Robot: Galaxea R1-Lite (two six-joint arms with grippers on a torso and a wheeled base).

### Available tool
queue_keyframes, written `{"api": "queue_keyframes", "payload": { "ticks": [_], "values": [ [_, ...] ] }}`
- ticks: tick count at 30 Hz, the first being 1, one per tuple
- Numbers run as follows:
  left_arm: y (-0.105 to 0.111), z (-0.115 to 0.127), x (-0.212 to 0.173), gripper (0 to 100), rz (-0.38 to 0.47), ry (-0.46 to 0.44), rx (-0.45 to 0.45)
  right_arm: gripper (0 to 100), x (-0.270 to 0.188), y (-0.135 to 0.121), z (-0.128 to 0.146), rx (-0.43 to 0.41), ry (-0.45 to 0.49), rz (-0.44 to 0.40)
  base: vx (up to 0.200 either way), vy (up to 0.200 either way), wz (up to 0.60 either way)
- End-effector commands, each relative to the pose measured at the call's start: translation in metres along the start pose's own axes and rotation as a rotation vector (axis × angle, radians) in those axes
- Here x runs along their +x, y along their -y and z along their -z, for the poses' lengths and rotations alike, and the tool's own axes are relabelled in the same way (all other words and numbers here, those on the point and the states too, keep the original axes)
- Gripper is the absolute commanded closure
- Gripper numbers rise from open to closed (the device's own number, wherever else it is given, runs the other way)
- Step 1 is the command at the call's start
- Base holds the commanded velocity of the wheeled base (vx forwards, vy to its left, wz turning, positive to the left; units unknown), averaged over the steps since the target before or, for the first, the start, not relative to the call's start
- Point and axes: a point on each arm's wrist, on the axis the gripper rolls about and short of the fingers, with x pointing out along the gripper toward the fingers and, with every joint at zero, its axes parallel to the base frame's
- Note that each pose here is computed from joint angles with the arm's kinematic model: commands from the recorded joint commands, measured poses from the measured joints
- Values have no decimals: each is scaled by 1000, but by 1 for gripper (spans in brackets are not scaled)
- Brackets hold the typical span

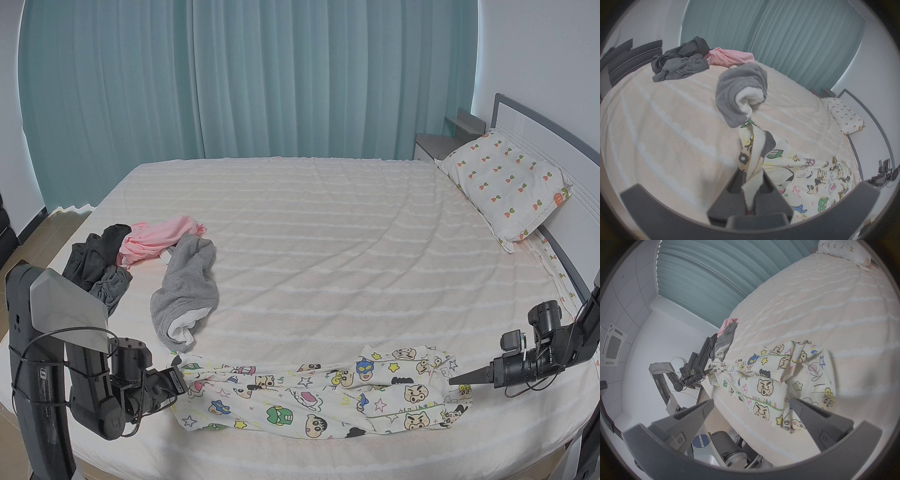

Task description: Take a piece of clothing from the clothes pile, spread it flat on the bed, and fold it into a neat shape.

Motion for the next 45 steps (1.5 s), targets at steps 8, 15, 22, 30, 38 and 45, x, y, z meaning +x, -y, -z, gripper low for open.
{"api": "queue_keyframes", "payload": {
  "ticks": [8, 15, 22, 30, 38, 45],
  "values": [
    [-45, -63, -39, 100, 9, 182, -141, 0, 0, 0, 0, 1, -1, 0, 0, 0, 0],
    [-81, -100, -62, 100, -7, 240, -225, 0, 0, 0, 1, 1, -3, -3, 0, 0, 0],
    [-104, -141, -86, 100, -69, 261, -297, 0, 1, 1, 1, 5, -6, -1, 0, 0, 0],
    [-21, -112, -83, 100, -4, 164, -150, 0, 2, 1, 1, 5, -8, -2, 0, 0, 0],
    [94, -60, -74, 100, 98, 129, 7, 0, 1, 1, 2, 6, -8, 0, 0, 0, 0],
    [169, -16, -73, 100, 246, 71, 142, 0, 1, 1, 3, 8, -10, 0, 0, 0, 0]
  ]
}}
